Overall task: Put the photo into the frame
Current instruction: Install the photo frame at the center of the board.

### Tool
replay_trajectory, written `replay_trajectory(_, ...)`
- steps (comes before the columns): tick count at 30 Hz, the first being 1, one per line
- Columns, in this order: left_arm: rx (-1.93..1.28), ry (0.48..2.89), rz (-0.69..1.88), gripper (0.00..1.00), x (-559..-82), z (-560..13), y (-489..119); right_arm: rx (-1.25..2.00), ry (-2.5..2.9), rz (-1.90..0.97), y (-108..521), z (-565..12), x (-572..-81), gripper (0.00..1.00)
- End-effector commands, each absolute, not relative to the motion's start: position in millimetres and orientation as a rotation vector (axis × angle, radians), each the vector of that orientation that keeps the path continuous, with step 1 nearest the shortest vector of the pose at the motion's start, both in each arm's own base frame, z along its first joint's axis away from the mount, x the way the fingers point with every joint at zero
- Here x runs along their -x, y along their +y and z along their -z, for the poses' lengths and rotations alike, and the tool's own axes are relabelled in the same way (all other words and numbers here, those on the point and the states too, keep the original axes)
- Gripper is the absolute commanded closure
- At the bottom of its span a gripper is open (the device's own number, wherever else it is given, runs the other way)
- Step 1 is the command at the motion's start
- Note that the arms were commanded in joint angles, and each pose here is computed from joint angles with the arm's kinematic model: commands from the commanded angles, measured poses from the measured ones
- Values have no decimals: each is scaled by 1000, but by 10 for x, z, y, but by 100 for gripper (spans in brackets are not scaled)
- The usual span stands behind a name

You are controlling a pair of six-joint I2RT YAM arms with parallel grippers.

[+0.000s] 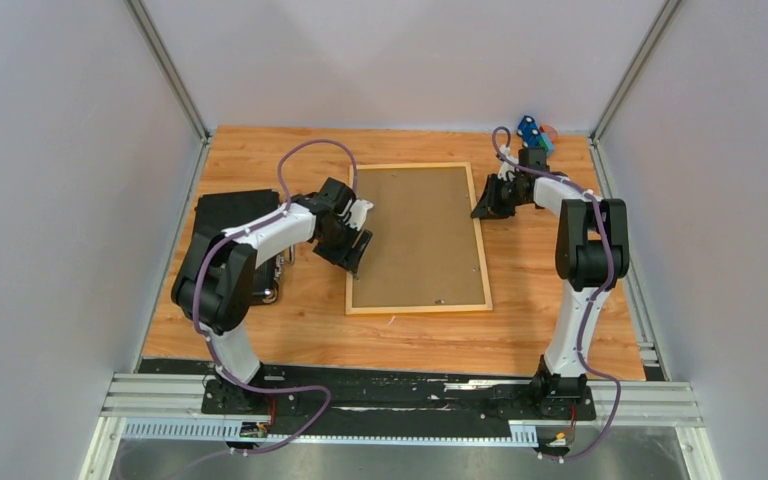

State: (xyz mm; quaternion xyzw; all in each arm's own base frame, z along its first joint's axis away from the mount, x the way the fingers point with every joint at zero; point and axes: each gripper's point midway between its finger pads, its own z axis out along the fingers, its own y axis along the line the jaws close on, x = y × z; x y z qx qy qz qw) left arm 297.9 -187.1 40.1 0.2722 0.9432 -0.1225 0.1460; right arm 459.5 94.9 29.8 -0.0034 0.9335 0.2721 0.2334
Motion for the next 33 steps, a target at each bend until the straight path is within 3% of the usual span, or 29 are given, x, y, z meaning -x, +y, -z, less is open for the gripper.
replay_trajectory(1, -779, 2692, 361, 30, -3124, -409, -1930, -30, 2644, -638, 718, -84, -4469, 100)
replay_trajectory(21, -744, 2717, 358, 31, -3186, -255, -1967, -27, 2645, -651, 738, -82, -4456, 100)
replay_trajectory(33, -745, 2745, 336, 37, -3113, -190, -1873, -28, 2647, -651, 729, -71, -4447, 100)
